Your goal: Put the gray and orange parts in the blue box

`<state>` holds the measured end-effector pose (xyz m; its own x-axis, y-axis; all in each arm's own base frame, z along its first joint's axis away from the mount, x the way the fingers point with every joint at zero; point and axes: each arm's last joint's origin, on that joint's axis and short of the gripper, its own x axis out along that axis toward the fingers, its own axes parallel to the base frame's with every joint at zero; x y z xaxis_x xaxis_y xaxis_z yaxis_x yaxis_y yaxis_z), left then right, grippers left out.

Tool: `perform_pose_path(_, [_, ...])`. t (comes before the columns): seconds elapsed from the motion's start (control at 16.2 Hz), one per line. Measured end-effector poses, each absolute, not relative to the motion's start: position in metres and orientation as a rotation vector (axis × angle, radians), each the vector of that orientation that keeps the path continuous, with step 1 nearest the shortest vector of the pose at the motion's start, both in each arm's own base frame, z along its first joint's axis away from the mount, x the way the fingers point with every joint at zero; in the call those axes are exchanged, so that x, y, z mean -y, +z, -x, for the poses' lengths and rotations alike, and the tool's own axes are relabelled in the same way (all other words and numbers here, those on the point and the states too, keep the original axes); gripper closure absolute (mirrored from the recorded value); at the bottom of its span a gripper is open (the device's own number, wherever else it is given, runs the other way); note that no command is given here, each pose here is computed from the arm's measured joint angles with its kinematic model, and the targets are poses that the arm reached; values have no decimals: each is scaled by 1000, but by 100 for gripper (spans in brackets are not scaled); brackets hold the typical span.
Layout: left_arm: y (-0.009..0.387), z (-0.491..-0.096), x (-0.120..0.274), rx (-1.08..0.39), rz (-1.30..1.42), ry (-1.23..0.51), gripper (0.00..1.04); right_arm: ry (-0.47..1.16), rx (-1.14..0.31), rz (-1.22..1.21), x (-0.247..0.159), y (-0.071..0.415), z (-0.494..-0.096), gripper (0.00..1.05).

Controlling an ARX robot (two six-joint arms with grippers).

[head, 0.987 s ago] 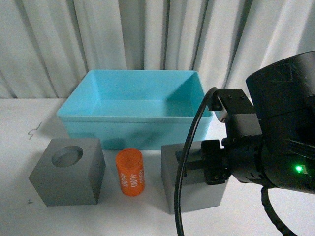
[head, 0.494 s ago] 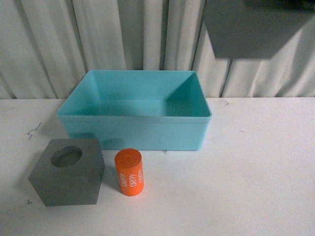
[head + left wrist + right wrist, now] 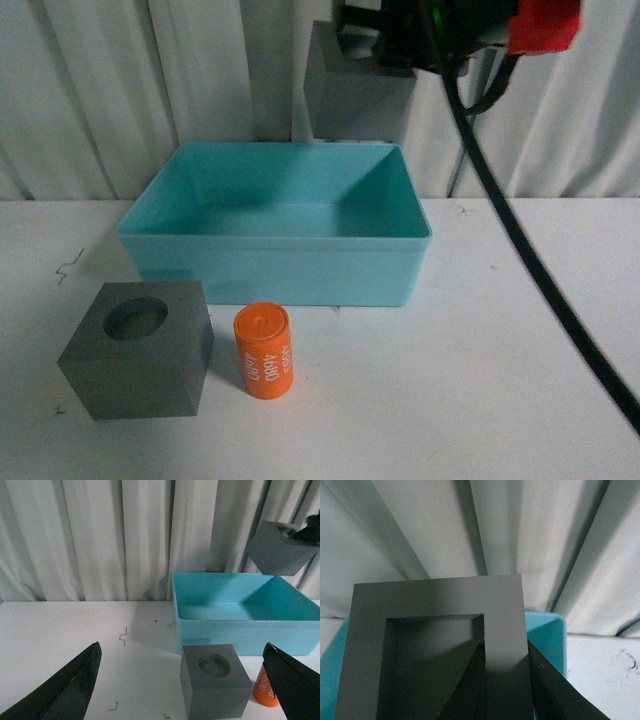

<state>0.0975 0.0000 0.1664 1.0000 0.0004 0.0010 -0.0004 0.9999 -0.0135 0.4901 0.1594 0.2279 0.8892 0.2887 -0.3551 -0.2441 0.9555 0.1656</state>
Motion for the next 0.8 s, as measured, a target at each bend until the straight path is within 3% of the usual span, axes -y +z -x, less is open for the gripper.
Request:
perform_pose_path(0.31, [166,-97,0,1,14,1,7,181,-622,-60,-195,149,-527,86])
perform_pose_path(0.56, [166,-97,0,1,14,0,7,116,-681,-51,-202,143,-539,86])
perform_pose_path(0.8, [166,-97,0,1,14,0,7,111,-660,-59,-203,145,-541,43])
